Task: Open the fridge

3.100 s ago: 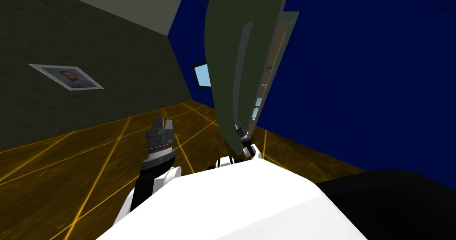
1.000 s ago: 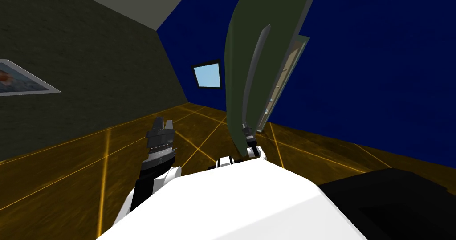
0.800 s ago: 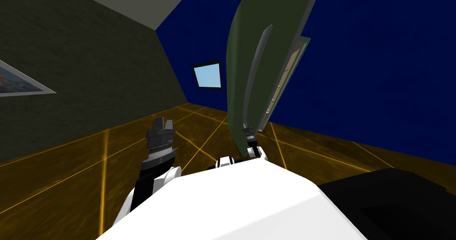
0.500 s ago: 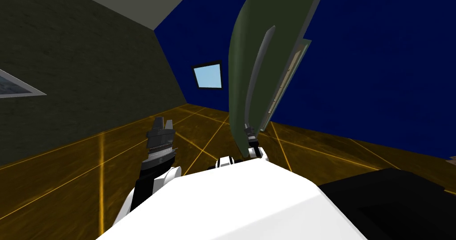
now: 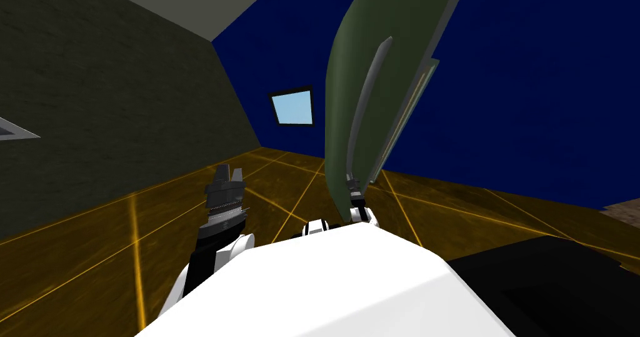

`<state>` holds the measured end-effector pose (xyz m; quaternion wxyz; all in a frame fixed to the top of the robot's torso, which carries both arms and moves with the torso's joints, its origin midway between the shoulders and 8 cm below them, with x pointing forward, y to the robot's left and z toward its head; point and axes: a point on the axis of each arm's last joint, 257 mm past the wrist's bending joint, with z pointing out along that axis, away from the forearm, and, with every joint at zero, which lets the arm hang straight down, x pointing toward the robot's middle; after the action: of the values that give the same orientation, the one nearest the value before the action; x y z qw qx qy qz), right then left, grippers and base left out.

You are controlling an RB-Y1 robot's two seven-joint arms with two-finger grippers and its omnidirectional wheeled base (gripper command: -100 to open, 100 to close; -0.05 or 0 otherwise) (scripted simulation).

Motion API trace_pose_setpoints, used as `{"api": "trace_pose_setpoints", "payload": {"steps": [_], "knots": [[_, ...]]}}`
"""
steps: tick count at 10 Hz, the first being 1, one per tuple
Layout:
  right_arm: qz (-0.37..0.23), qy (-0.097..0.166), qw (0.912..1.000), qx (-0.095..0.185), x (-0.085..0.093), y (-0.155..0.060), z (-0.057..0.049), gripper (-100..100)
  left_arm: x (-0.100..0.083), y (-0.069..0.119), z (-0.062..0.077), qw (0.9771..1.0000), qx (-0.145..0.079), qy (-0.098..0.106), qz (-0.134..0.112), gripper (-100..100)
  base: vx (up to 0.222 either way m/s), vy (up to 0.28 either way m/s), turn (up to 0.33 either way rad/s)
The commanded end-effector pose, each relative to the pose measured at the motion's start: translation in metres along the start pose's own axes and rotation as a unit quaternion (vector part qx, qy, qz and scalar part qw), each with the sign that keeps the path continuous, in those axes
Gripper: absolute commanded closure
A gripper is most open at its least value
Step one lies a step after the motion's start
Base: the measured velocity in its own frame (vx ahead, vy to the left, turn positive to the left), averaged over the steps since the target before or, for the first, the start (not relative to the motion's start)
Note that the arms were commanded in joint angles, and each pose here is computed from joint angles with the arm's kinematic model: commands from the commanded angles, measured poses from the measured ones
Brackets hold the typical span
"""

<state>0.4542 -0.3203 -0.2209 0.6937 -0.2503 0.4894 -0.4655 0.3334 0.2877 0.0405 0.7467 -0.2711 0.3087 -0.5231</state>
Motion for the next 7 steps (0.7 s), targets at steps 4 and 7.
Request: {"api": "trace_pose_setpoints", "payload": {"steps": [4, 7], "knots": [[-0.035, 0.037, 0.9983, -0.030, 0.050, -0.005, -0.019, -100, 0.000, 0.000, 0.000, 1.0000, 0.000, 0.000, 0.000, 0, 0.020, 0.227, 0.035], [-0.027, 0.055, 0.9946, -0.084, 0.060, 0.022, -0.023, -100, 0.000, 0.000, 0.000, 1.0000, 0.000, 0.000, 0.000, 0, -0.104, -0.090, 0.354]]}}
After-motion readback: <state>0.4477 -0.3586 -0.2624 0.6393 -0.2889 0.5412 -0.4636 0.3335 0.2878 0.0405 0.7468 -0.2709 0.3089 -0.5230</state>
